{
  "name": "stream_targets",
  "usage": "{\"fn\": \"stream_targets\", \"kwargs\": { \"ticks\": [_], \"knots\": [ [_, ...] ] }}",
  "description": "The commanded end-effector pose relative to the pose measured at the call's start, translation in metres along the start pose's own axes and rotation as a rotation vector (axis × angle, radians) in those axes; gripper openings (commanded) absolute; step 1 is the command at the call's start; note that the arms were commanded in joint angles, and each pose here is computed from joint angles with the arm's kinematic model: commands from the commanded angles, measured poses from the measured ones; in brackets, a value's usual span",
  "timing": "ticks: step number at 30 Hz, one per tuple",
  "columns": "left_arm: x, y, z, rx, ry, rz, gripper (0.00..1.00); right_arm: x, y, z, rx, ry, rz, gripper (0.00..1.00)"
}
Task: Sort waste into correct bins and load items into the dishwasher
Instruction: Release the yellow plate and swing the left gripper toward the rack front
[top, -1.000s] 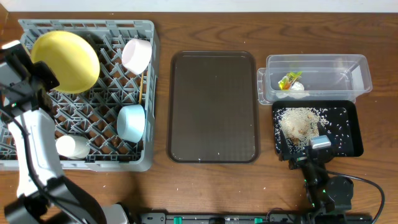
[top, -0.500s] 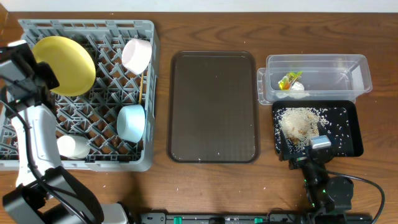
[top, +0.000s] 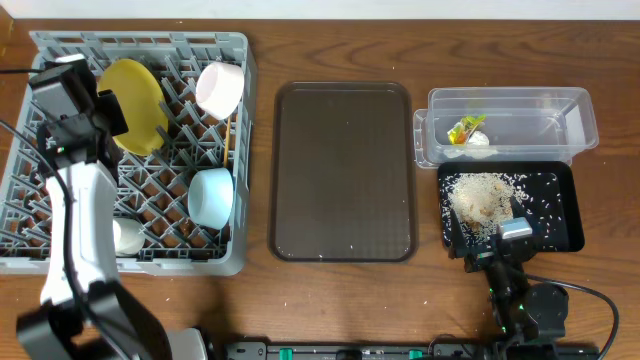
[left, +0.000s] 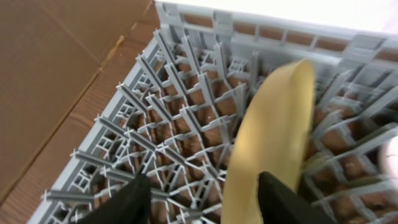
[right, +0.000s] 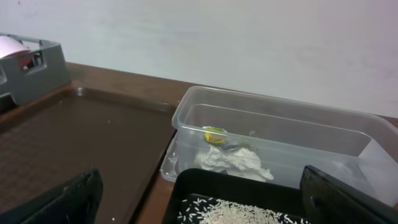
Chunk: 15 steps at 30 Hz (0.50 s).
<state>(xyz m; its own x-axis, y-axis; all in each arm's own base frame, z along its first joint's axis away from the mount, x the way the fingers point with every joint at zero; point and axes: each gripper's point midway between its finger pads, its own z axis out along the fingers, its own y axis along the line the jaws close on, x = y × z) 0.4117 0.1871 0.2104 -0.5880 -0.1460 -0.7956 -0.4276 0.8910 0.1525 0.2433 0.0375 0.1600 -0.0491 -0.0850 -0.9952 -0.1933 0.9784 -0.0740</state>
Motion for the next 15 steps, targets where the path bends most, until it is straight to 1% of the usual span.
{"fn": "stream_targets", "kwargs": {
  "ticks": [1,2,3,4,5,7,8,10,12,13,15],
  "knots": [
    [-0.029,-0.014,-0.054,0.101,-0.1,-0.061,0.65,0.001,-0.002,0.0,0.01,0.0,-0.009,0.99],
    [-0.028,-0.019,-0.066,0.124,-0.097,-0.07,0.7,0.001,-0.002,0.0,0.01,0.0,-0.009,0.99],
    [-0.025,-0.023,-0.076,0.139,-0.088,-0.085,0.72,0.001,-0.002,0.0,0.01,0.0,-0.009,0.99],
    [-0.017,-0.032,-0.097,0.176,-0.058,-0.107,0.76,0.001,-0.002,0.0,0.01,0.0,-0.009,0.99],
    [-0.011,-0.036,-0.107,0.189,-0.039,-0.115,0.79,0.001,-0.002,0.0,0.01,0.0,-0.009,0.99],
    [0.001,-0.045,-0.124,0.216,0.0,-0.136,0.82,0.001,-0.002,0.0,0.01,0.0,-0.009,0.99],
    [0.008,-0.055,-0.135,0.259,0.027,-0.141,0.82,0.001,-0.002,0.0,0.01,0.0,-0.009,0.99],
    [0.021,-0.083,-0.158,0.398,0.067,-0.109,0.83,0.001,-0.002,0.0,0.01,0.0,-0.009,0.99],
    [0.032,-0.117,-0.184,0.57,0.108,-0.072,0.84,0.001,-0.002,0.0,0.01,0.0,-0.009,0.99],
    [0.037,-0.131,-0.195,0.639,0.126,-0.052,0.87,0.001,-0.002,0.0,0.01,0.0,-0.009,0.99],
    [0.046,-0.151,-0.213,0.733,0.153,-0.013,0.88,0.001,-0.002,0.0,0.01,0.0,-0.009,0.99]
  ]
}}
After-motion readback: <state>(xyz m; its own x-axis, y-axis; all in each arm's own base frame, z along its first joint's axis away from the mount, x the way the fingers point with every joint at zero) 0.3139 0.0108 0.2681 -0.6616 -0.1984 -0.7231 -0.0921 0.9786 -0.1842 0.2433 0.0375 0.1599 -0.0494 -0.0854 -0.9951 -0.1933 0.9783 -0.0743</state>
